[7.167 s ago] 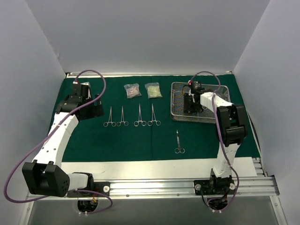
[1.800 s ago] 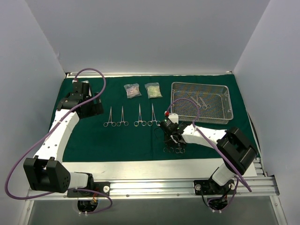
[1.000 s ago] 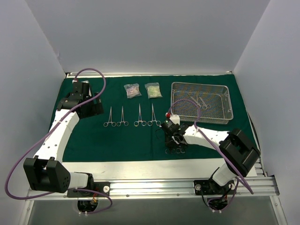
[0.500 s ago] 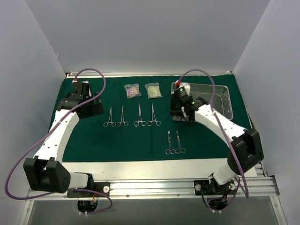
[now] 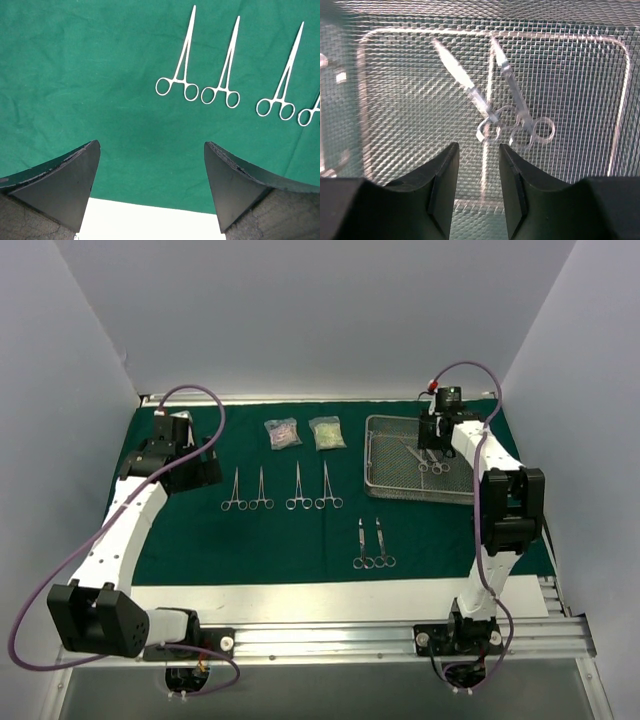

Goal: Open and lay out the surgical kit
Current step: Pick up the medical item from the container.

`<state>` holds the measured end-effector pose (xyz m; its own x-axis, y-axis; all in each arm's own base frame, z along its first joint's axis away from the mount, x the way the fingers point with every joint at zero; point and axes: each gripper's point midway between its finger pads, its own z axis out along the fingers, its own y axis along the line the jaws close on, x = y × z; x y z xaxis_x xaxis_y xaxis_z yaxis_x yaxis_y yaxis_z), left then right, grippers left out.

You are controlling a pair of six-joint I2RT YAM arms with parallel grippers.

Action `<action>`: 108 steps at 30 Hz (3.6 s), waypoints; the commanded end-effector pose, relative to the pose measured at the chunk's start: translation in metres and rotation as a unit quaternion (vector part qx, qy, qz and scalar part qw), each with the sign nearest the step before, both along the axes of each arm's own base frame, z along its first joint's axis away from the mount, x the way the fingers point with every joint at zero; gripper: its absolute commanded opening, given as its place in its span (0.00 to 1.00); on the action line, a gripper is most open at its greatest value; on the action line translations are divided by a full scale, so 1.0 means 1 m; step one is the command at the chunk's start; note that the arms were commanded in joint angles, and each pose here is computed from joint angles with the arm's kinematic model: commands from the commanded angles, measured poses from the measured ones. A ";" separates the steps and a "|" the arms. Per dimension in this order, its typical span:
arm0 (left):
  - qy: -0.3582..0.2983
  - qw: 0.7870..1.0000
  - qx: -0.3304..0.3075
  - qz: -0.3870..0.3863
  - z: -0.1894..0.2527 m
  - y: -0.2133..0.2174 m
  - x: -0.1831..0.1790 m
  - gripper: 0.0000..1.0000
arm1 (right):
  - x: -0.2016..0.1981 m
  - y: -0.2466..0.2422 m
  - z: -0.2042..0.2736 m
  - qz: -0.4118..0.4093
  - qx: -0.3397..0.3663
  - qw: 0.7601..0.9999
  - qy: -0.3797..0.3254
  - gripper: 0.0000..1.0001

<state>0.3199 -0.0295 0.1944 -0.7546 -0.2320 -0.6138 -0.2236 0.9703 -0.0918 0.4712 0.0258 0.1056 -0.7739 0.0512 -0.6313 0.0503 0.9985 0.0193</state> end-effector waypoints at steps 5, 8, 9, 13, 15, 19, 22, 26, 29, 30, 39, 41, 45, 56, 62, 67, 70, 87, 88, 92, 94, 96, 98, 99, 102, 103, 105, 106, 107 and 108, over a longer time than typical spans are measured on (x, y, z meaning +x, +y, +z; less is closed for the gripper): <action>-0.034 0.999 -0.019 0.003 0.017 -0.005 0.000 0.94 | 0.042 -0.002 -0.029 0.091 -0.006 0.996 -0.001 0.34; -0.032 0.999 -0.021 0.005 0.016 -0.005 -0.002 0.94 | 0.052 -0.003 -0.038 0.107 -0.007 0.994 -0.001 0.34; -0.032 0.999 -0.019 0.006 0.017 -0.004 -0.004 0.94 | 0.056 -0.004 -0.043 0.111 -0.009 0.994 0.001 0.34; -0.030 0.999 -0.017 0.007 0.015 -0.003 -0.005 0.94 | 0.056 -0.002 -0.058 0.134 -0.012 0.991 0.022 0.34; -0.028 0.999 -0.016 0.009 0.014 -0.002 -0.006 0.94 | 0.054 -0.002 -0.064 0.143 -0.014 0.989 0.031 0.34; -0.029 0.999 -0.015 0.011 0.013 -0.001 -0.007 0.94 | 0.046 -0.001 -0.082 0.158 -0.015 0.986 0.055 0.34; -0.027 0.999 -0.014 0.009 0.012 -0.002 -0.008 0.94 | 0.040 0.001 -0.091 0.172 -0.013 0.982 0.073 0.34; -0.027 1.000 -0.013 0.010 0.011 -0.001 -0.009 0.94 | 0.031 0.002 -0.100 0.183 -0.014 0.979 0.089 0.31; -0.028 0.999 -0.014 0.008 0.012 -0.001 -0.010 0.94 | 0.025 0.002 -0.106 0.188 -0.016 0.976 0.105 0.20; -0.028 0.999 -0.014 0.008 0.012 -0.001 -0.010 0.94 | 0.023 0.003 -0.106 0.189 -0.018 0.976 0.107 0.17; -0.033 0.999 -0.013 0.005 0.014 -0.001 -0.011 0.94 | 0.022 0.022 -0.077 0.174 -0.010 0.981 0.083 0.00; -0.035 0.999 -0.013 0.005 0.015 -0.001 -0.012 0.94 | 0.020 0.026 -0.071 0.157 0.000 0.984 0.083 0.00; -0.037 0.999 -0.015 0.004 0.015 -0.002 -0.012 0.94 | 0.007 0.025 -0.069 0.119 -0.011 0.987 0.106 0.00; -0.033 0.999 -0.012 0.000 0.012 -0.002 -0.013 0.94 | -0.027 0.026 -0.082 0.087 -0.023 0.980 0.175 0.02; -0.033 0.999 -0.010 0.001 0.014 -0.001 -0.012 0.94 | -0.033 0.026 -0.093 0.086 -0.028 0.975 0.203 0.13; -0.030 1.000 -0.006 0.002 0.012 0.001 -0.012 0.94 | -0.036 0.024 -0.103 0.080 -0.044 0.972 0.218 0.18; -0.030 1.000 -0.005 0.001 0.013 0.001 -0.012 0.94 | -0.040 0.025 -0.115 0.079 -0.043 0.969 0.230 0.21; -0.034 0.999 0.004 0.000 0.018 0.003 -0.007 0.94 | -0.038 0.021 -0.108 0.067 -0.030 0.972 0.224 0.00; -0.034 0.999 0.005 0.002 0.018 0.004 -0.007 0.94 | -0.030 0.022 -0.091 0.065 -0.029 0.977 0.203 0.00; -0.037 0.999 0.008 0.006 0.022 0.005 -0.004 0.94 | -0.015 0.025 -0.041 0.037 -0.018 0.988 0.148 0.00; -0.040 0.999 0.014 0.012 0.026 0.008 -0.002 0.94 | -0.011 0.030 -0.017 0.029 -0.013 0.992 0.122 0.00; -0.037 0.999 0.017 0.018 0.029 0.010 -0.003 0.94 | -0.013 0.036 -0.003 0.014 -0.003 0.994 0.110 0.00; -0.037 0.999 0.023 0.029 0.030 0.014 -0.004 0.94 | -0.017 0.040 0.011 0.005 0.002 0.995 0.099 0.00; -0.037 0.998 0.025 0.034 0.032 0.015 -0.005 0.94 | -0.019 0.044 0.014 0.000 0.004 0.995 0.095 0.00; -0.039 0.998 0.039 0.044 0.037 0.022 -0.009 0.94 | -0.025 0.043 0.032 -0.013 -0.009 0.997 0.074 0.00; -0.043 0.997 0.042 0.040 0.042 0.023 -0.010 0.94 | -0.026 0.042 0.042 -0.018 -0.012 0.998 0.062 0.00; -0.044 0.997 0.046 0.034 0.048 0.023 -0.013 0.94 | -0.029 0.046 0.060 -0.015 -0.011 0.999 0.042 0.00; -0.049 0.997 0.048 0.031 0.051 0.024 -0.013 0.94 | -0.030 0.049 0.065 -0.012 -0.010 0.999 0.038 0.00; -0.050 0.997 0.049 0.029 0.050 0.024 -0.014 0.94 | -0.033 0.052 0.069 -0.010 -0.012 0.999 0.036 0.00; -0.056 0.997 0.050 0.025 0.052 0.024 -0.013 0.94 | -0.036 0.057 0.074 -0.006 -0.013 0.999 0.032 0.00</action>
